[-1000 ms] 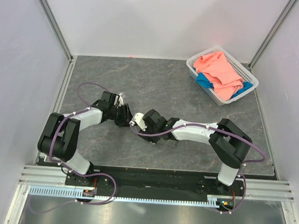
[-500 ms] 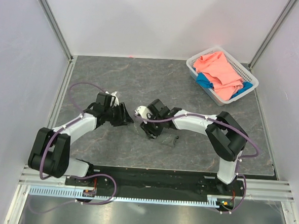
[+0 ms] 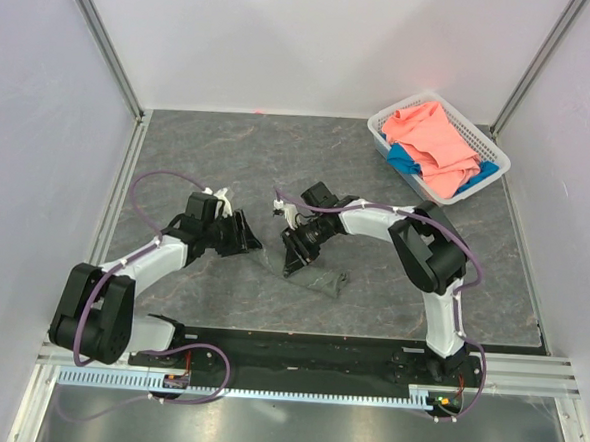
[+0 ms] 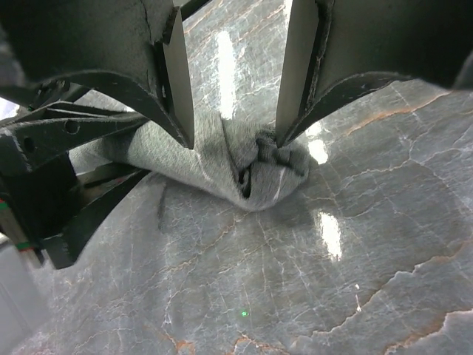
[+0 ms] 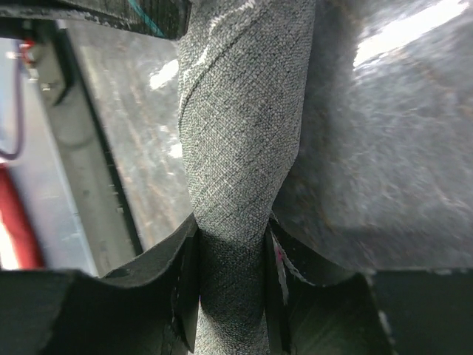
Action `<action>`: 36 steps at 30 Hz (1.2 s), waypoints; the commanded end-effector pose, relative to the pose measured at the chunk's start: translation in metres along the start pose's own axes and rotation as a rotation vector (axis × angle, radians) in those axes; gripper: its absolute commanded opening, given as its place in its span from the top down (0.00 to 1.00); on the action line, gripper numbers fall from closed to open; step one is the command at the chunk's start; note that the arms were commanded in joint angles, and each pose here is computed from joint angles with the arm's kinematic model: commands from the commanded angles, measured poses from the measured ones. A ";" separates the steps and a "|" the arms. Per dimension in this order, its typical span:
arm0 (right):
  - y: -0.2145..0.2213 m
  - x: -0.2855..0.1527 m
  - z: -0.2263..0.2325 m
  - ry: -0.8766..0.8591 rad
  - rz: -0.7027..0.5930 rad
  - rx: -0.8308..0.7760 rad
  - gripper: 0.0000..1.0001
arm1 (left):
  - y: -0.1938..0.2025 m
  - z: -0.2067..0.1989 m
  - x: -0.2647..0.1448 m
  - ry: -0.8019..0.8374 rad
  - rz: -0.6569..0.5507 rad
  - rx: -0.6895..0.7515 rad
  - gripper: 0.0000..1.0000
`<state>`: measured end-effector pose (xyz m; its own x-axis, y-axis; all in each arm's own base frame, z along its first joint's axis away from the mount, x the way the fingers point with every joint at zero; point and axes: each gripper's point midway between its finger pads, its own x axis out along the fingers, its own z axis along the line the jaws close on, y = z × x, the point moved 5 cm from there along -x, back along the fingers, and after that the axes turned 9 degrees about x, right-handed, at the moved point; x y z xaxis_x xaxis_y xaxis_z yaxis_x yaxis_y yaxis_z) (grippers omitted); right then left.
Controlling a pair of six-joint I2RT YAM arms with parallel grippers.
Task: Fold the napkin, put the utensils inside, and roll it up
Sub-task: Roll the napkin with the utensil
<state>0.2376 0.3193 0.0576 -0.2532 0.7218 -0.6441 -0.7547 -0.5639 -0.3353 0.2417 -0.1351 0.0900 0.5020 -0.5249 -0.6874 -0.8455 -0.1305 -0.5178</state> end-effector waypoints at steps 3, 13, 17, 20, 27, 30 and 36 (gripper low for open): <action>0.026 0.015 -0.012 -0.051 0.117 0.140 0.59 | -0.012 -0.002 0.002 0.022 -0.077 0.058 0.45; 0.027 0.015 -0.019 -0.054 0.122 0.166 0.59 | -0.002 0.004 0.013 0.023 -0.036 0.035 0.57; 0.025 0.013 -0.020 -0.047 0.117 0.166 0.59 | -0.001 0.005 0.016 0.021 -0.023 0.027 0.72; 0.022 0.010 -0.016 -0.040 0.109 0.155 0.58 | -0.001 0.004 0.016 0.030 -0.017 0.028 0.84; 0.001 -0.013 0.001 0.029 0.036 0.105 0.39 | -0.004 0.001 0.019 0.051 0.007 0.031 0.98; -0.010 -0.029 0.013 0.085 -0.022 0.031 0.29 | 0.001 0.003 0.019 0.038 0.046 0.013 0.98; -0.014 -0.045 0.034 0.254 -0.131 -0.192 0.19 | 0.004 0.005 0.025 0.034 0.102 -0.004 0.98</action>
<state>0.2369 0.3077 0.0911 -0.1597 0.6900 -0.7060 -0.7596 -0.5426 -0.3586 0.2508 -0.1428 0.0703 0.4505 -0.5550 -0.6994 -0.8742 -0.1154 -0.4716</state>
